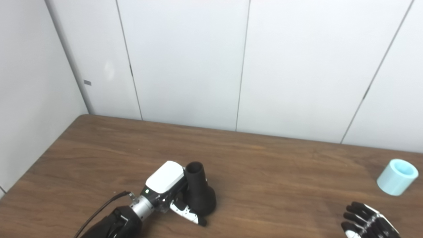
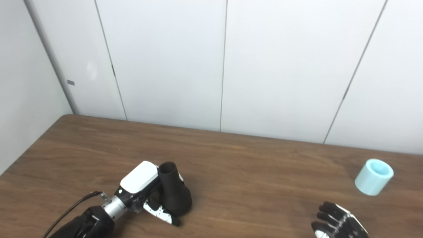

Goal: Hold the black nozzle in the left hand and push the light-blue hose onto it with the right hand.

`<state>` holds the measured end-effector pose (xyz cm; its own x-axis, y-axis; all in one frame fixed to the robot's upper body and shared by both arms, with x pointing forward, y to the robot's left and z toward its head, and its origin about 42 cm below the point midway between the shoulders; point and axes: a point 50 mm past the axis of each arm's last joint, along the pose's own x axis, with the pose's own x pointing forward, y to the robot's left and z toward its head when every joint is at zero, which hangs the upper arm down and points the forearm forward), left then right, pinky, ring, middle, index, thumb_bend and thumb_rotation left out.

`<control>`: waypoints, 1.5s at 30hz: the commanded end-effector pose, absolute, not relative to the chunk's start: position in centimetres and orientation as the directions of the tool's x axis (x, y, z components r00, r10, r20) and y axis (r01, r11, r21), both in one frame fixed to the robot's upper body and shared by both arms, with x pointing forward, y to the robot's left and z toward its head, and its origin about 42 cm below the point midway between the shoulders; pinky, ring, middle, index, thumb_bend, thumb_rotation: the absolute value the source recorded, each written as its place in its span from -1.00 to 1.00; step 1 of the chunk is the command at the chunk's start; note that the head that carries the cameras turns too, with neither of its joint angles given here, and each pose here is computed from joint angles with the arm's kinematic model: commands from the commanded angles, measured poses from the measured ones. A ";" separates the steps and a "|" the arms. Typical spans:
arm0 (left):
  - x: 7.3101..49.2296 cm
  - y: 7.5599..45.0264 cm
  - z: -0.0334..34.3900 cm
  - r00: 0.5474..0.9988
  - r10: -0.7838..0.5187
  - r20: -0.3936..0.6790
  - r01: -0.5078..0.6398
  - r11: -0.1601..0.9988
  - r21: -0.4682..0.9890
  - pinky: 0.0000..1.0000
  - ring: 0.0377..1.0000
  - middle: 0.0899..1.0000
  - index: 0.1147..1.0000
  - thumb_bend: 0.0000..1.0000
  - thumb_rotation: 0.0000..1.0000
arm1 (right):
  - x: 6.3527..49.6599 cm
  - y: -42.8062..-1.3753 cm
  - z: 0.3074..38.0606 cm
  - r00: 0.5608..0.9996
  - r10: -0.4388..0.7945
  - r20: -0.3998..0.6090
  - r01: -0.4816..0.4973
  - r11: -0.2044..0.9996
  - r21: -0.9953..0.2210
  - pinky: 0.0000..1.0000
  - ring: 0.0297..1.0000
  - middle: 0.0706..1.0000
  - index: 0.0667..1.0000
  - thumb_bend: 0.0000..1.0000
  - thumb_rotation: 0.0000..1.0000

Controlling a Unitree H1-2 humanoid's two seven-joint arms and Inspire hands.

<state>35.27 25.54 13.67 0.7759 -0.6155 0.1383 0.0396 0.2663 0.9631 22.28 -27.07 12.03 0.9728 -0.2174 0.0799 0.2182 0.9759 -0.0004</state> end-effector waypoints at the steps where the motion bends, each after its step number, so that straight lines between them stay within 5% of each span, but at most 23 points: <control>1: 33.8 22.7 11.8 0.697 -0.716 0.033 0.135 0.177 0.975 -0.35 -0.24 -0.13 -0.13 0.01 -1.00 | 22.7 -26.8 13.6 0.965 -0.215 0.152 0.217 0.976 -0.001 0.11 0.28 0.29 0.23 -0.45 -1.00; 14: 32.9 16.7 10.6 0.596 -0.801 0.047 0.098 0.130 0.987 -0.52 -0.31 -0.24 -0.07 0.00 -1.00 | 22.9 -26.5 13.4 0.966 -0.215 0.144 0.215 0.977 0.016 0.13 0.29 0.29 0.24 -0.43 -1.00; 21: 32.2 14.1 9.8 0.552 -0.829 0.090 0.103 0.175 0.979 -0.41 -0.27 -0.23 -0.08 0.00 -1.00 | 22.8 -25.7 13.5 0.964 -0.219 0.152 0.224 0.975 -0.012 0.09 0.25 0.26 0.21 -0.40 -0.98; 26: 31.7 13.6 9.5 0.519 -0.847 0.114 0.079 0.180 0.981 -0.38 -0.21 -0.19 -0.10 0.01 -1.00 | 22.7 -25.7 14.1 0.948 -0.266 0.178 0.269 0.963 0.007 0.18 0.31 0.29 0.24 -0.36 -0.77; 29: 31.7 13.7 9.5 0.491 -0.864 0.110 0.075 0.168 0.983 -0.34 -0.19 -0.20 -0.10 0.01 -1.00 | 22.7 -26.4 14.8 0.889 -0.380 0.255 0.394 0.919 -0.007 0.14 0.24 0.22 0.19 -0.30 -0.74; 33: 32.2 14.3 9.2 0.469 -0.877 0.105 0.051 0.145 0.988 -0.37 -0.24 -0.23 -0.09 0.00 -1.00 | 23.1 -27.6 16.4 0.756 -0.506 0.415 0.583 0.809 -0.075 0.07 0.14 0.12 0.11 -0.23 -0.68; 36: 32.5 14.8 9.0 0.469 -0.877 0.105 0.046 0.143 0.989 -0.31 -0.18 -0.19 -0.12 0.01 -1.00 | 23.7 -28.4 17.9 0.681 -0.545 0.489 0.675 0.726 -0.131 0.18 0.31 0.31 0.33 0.11 -0.43; 40: 32.8 15.3 8.8 0.474 -0.875 0.104 0.043 0.141 0.989 -0.30 -0.17 -0.19 -0.12 0.01 -1.00 | 25.0 -30.3 18.8 0.642 -0.587 0.493 0.726 0.671 -0.148 0.49 0.68 0.68 0.73 0.48 -0.28; 45: 32.9 15.6 8.8 0.477 -0.873 0.102 0.051 0.143 0.988 -0.29 -0.16 -0.19 -0.13 0.01 -1.00 | 27.0 -32.5 19.1 0.613 -0.622 0.487 0.757 0.638 -0.138 0.81 0.90 0.90 0.99 0.62 -0.23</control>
